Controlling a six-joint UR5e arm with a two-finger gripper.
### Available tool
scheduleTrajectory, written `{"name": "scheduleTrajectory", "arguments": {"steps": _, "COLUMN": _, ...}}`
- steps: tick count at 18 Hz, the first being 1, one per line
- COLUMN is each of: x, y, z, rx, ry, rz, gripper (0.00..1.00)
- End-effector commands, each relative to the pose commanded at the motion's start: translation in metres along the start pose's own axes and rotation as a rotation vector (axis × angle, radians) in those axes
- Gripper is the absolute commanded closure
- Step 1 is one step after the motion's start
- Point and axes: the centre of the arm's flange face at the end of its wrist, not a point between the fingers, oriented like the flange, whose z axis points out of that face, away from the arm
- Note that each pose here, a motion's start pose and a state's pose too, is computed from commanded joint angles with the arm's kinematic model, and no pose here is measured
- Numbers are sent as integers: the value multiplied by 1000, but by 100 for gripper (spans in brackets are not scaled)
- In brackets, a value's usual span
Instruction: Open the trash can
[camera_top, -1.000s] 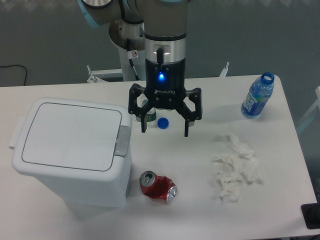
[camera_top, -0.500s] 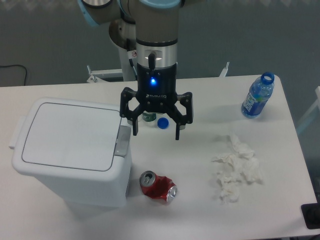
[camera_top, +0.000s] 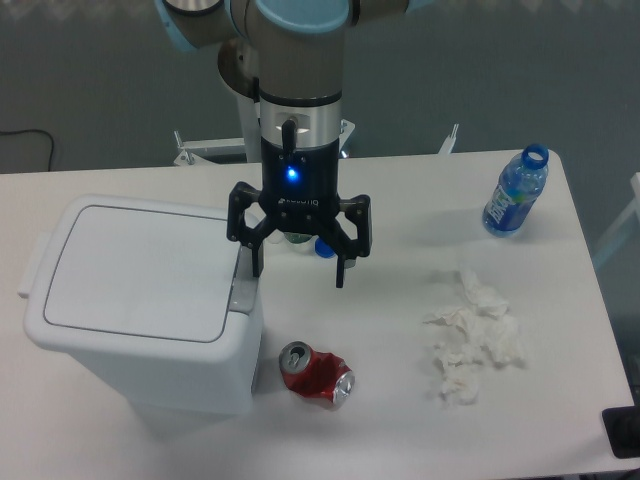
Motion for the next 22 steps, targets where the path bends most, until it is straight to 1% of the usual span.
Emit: {"name": "scheduleTrajectory", "arguments": {"steps": 22, "x": 4, "y": -1, "z": 10, "rx": -12, "ry": 11, "rz": 10, "gripper": 0}}
